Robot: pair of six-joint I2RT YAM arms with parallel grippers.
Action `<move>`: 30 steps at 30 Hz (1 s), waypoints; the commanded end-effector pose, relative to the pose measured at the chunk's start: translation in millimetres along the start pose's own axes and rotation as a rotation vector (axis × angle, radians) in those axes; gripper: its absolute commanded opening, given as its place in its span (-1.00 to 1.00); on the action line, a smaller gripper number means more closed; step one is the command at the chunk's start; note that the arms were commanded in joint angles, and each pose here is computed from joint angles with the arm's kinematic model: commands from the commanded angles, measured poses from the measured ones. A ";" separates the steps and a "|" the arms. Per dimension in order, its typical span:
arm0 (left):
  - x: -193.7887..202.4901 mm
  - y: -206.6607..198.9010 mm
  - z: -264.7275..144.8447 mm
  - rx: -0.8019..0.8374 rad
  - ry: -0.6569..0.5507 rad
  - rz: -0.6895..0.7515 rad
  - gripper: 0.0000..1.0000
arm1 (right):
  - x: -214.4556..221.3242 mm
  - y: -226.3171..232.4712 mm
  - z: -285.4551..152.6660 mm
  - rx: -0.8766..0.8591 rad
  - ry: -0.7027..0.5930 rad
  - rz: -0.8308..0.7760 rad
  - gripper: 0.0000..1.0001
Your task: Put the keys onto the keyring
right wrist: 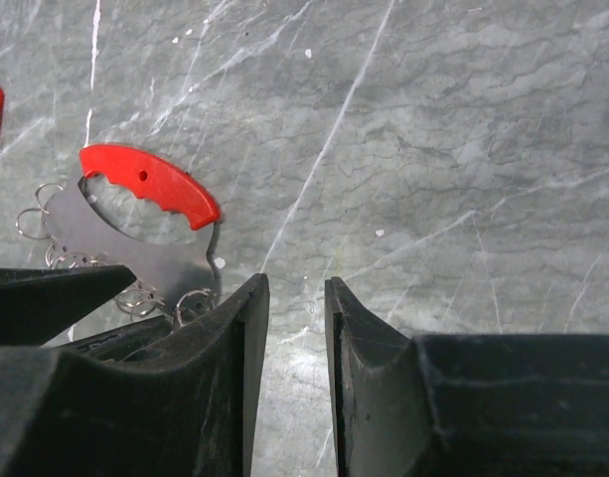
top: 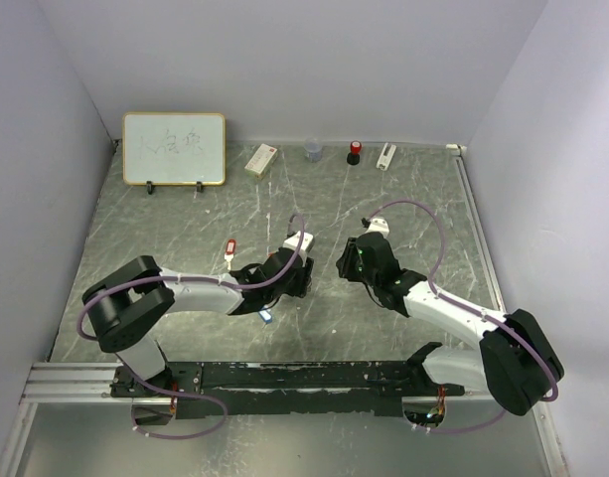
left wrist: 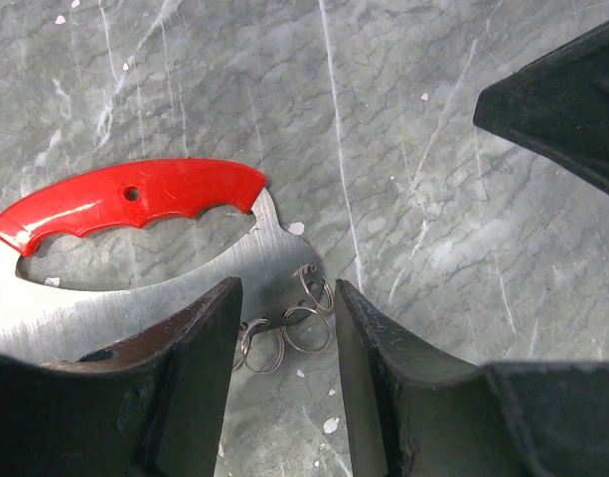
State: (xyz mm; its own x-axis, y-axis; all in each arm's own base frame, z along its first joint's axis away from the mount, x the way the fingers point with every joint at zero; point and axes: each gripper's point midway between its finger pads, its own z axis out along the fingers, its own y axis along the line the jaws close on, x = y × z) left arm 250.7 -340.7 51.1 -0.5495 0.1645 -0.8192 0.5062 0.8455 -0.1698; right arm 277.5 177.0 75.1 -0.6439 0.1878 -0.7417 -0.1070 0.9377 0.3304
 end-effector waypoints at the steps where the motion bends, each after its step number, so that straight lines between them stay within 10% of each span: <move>1: 0.2 -8.1 4.9 0.016 0.010 0.001 0.06 | -0.6 -4.7 1.2 0.006 -0.008 -0.003 -0.42; 30: 16.9 -16.2 11.3 0.059 0.067 0.002 -0.13 | -0.1 -6.5 2.3 0.009 -0.005 -0.001 -0.42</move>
State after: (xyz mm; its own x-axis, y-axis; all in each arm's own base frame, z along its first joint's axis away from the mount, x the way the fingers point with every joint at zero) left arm 242.6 -343.5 29.6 -0.5895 0.2129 -0.7792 0.5254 0.8337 -0.1697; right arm 279.5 174.8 74.5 -0.6434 0.1937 -0.7406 -0.0994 0.9381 0.3317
